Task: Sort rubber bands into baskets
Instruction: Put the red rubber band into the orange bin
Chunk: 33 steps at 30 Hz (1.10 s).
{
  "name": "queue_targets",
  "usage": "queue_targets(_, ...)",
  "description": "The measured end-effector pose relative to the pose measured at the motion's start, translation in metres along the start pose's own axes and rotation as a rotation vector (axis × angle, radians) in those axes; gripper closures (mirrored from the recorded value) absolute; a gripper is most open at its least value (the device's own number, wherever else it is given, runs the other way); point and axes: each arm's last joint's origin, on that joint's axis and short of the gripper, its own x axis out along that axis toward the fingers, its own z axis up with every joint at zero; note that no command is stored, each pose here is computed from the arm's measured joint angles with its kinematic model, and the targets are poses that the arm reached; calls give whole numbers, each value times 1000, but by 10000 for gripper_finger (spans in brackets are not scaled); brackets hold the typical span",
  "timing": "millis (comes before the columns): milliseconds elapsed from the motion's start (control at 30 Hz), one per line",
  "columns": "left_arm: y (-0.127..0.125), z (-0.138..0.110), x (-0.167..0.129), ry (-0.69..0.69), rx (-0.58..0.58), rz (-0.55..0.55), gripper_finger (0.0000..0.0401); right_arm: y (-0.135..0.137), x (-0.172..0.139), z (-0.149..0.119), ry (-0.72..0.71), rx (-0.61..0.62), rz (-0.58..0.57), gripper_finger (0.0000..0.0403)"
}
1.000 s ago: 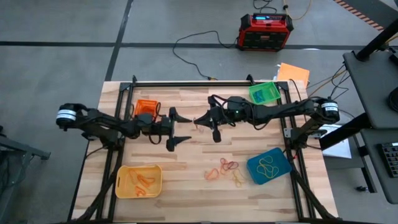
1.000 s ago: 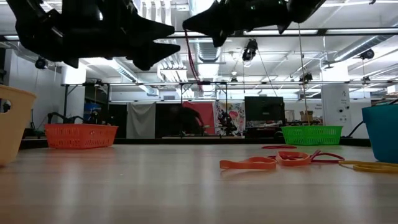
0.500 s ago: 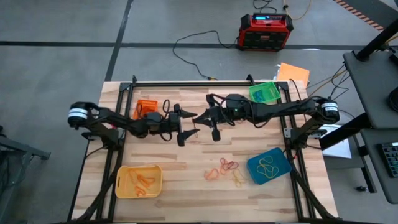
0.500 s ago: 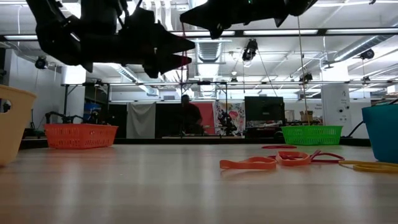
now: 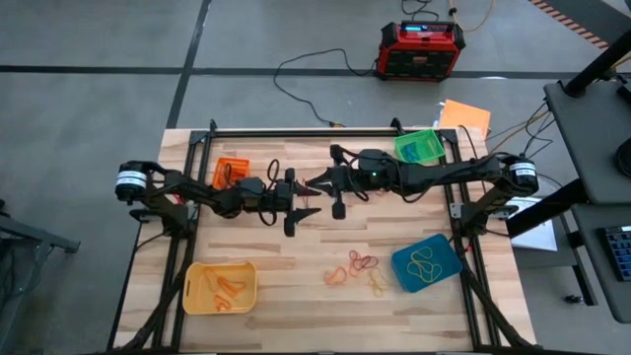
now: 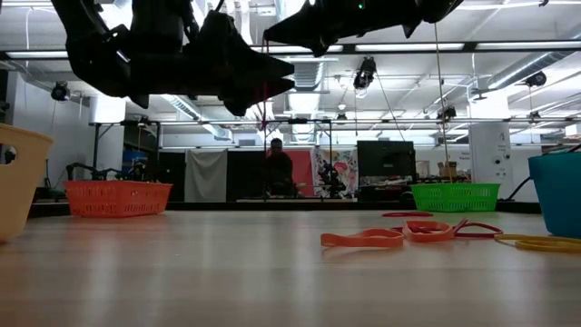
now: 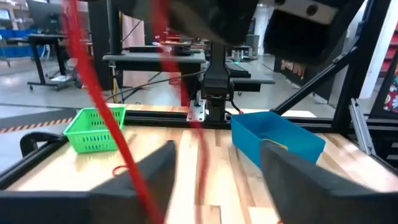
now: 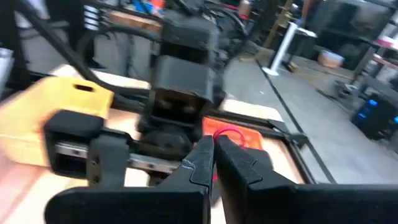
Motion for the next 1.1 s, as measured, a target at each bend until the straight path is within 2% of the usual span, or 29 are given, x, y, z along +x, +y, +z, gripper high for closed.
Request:
queue_targets(167,0,3,-1,-3,-24,2,353,-1,0,-4,45,4,-40,394)
queue_targets(233,0,4,-2,3,-25,3,386,-1,0,-4,54,10,-53,394)
queue_targets(300,0,4,-3,20,-25,3,387,-1,0,-5,61,41,-53,394)
queue_targets(467,-1,14,-9,35,-30,4,399,-10,-3,-11,110,223,-79,379)
queue_targets(700,-1,37,-25,48,-93,59,401,-24,-6,-20,179,380,-122,307)
queue_targets(833,-2,51,-40,77,-104,100,401,-29,-8,-24,211,393,-142,275)
queue_targets(900,-1,56,-49,106,-102,151,401,-30,-8,-25,212,397,-143,264)
queue_targets(1000,4,61,-64,169,-94,287,401,-29,-8,-25,214,396,-139,252)
queue_targets(1100,13,64,-81,229,-139,375,401,-29,-8,-25,214,392,-138,246)
